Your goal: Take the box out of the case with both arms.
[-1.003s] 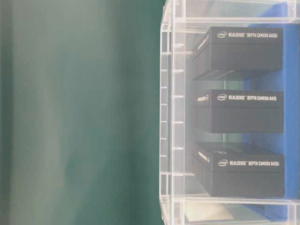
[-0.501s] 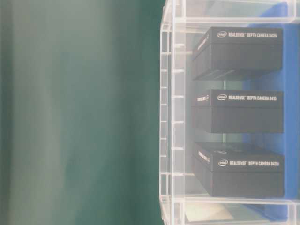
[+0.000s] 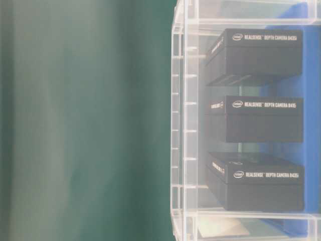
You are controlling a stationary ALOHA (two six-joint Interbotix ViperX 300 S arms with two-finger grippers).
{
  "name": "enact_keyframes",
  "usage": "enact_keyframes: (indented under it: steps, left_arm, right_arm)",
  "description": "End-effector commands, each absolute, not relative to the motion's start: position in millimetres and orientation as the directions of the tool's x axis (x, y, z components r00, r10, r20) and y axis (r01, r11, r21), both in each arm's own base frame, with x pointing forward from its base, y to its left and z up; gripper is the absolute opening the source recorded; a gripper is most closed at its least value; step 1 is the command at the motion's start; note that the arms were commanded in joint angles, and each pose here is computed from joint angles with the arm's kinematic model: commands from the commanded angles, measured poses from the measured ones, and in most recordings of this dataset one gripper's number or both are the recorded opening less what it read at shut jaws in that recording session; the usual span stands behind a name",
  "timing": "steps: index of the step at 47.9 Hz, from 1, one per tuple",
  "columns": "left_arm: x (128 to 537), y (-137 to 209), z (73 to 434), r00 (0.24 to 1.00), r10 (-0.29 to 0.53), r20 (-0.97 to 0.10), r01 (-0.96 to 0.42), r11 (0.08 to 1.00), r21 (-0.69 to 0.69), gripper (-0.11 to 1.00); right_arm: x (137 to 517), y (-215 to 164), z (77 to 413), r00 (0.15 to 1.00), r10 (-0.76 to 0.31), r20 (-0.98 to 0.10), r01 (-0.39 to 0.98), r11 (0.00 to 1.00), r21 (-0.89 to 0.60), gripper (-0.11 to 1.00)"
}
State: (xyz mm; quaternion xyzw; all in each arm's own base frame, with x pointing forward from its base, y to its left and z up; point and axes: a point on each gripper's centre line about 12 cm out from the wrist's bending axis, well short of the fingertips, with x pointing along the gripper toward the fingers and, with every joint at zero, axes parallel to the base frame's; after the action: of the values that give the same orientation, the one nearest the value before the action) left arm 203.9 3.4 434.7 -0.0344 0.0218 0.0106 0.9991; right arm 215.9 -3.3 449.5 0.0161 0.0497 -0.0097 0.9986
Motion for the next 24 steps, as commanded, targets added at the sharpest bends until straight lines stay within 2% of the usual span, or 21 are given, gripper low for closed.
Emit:
enact_keyframes:
  steps: [1,6,12,19,24]
  left_arm:
    - [211,3,439,0.996,0.017,-0.084,-0.023,0.997,-0.068,0.01]
    - [218,-2,428,0.98,-0.005,-0.199,-0.009,0.998,-0.068,0.01]
    - [223,-8,416,0.932,-0.027,-0.361,-0.003,0.997,-0.081,0.01]
    - [221,-12,399,0.813,-0.033,-0.582,-0.039,0.993,-0.112,0.01]
    - [215,-13,392,0.71,-0.029,-0.704,-0.086,0.988,-0.128,0.01]
  right_arm:
    - [214,-4,455,0.992,-0.019,-0.124,0.025,0.999,0.042,0.01]
    - [211,-4,445,0.973,-0.021,-0.228,0.04,0.996,0.081,0.01]
    - [206,-4,427,0.906,-0.02,-0.422,0.089,0.985,0.145,0.01]
    - [193,-4,403,0.721,-0.021,-0.693,0.178,0.972,0.155,0.01]
    - [182,-4,388,0.545,-0.021,-0.838,0.235,0.963,0.129,0.01]
